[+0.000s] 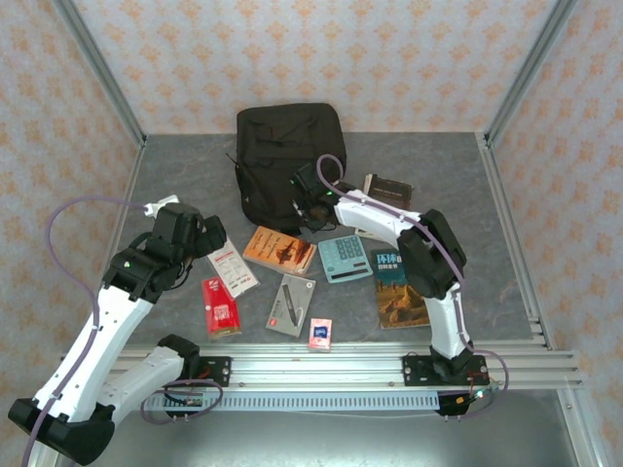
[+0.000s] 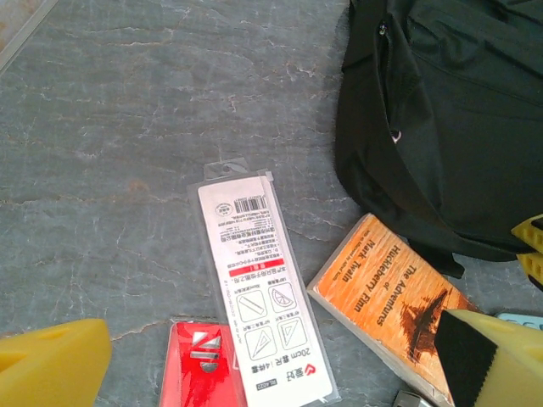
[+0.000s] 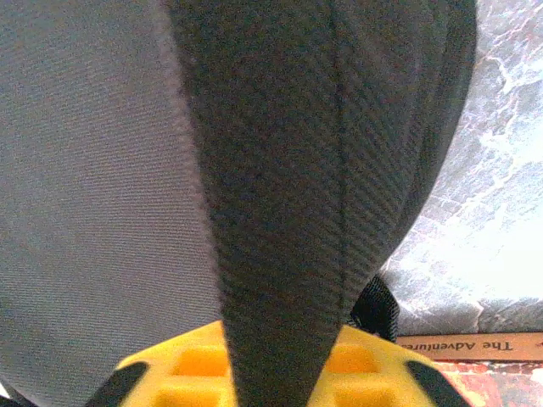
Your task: Pack books, pencil case, and school supplies into a backpack
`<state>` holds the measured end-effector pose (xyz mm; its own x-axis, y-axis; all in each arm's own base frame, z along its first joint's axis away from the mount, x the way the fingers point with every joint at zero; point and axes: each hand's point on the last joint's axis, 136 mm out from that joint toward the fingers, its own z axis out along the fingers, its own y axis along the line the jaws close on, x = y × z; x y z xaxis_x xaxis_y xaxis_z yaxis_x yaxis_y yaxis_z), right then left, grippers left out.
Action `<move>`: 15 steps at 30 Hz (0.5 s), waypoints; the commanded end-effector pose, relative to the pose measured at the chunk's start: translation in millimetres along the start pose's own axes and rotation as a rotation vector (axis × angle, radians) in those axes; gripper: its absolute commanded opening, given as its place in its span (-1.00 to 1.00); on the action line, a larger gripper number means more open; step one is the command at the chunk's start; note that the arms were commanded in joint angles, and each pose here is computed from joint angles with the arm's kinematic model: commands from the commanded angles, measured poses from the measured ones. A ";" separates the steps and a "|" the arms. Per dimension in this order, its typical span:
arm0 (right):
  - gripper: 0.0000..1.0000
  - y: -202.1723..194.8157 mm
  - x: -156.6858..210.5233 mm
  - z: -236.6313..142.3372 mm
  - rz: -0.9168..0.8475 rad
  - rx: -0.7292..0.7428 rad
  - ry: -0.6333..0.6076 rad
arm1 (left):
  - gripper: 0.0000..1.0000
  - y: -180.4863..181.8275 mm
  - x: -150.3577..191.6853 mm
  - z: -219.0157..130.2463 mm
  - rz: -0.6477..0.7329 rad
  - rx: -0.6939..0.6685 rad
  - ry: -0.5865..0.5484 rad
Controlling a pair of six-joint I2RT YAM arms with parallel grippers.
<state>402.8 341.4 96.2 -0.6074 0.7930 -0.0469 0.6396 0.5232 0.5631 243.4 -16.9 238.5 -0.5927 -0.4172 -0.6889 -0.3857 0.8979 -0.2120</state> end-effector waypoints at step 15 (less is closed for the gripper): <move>-1.00 49.4 -19.2 -109.1 -0.518 0.009 -0.027 | 1.00 13.5 -0.5 -3.7 -0.025 -0.050 -0.018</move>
<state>409.3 333.2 179.0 -0.7685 0.5816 -0.2667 0.4071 0.7661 0.4974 240.0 -15.0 239.9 -0.5836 -0.4248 -0.6921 -0.3912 0.8939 -0.2187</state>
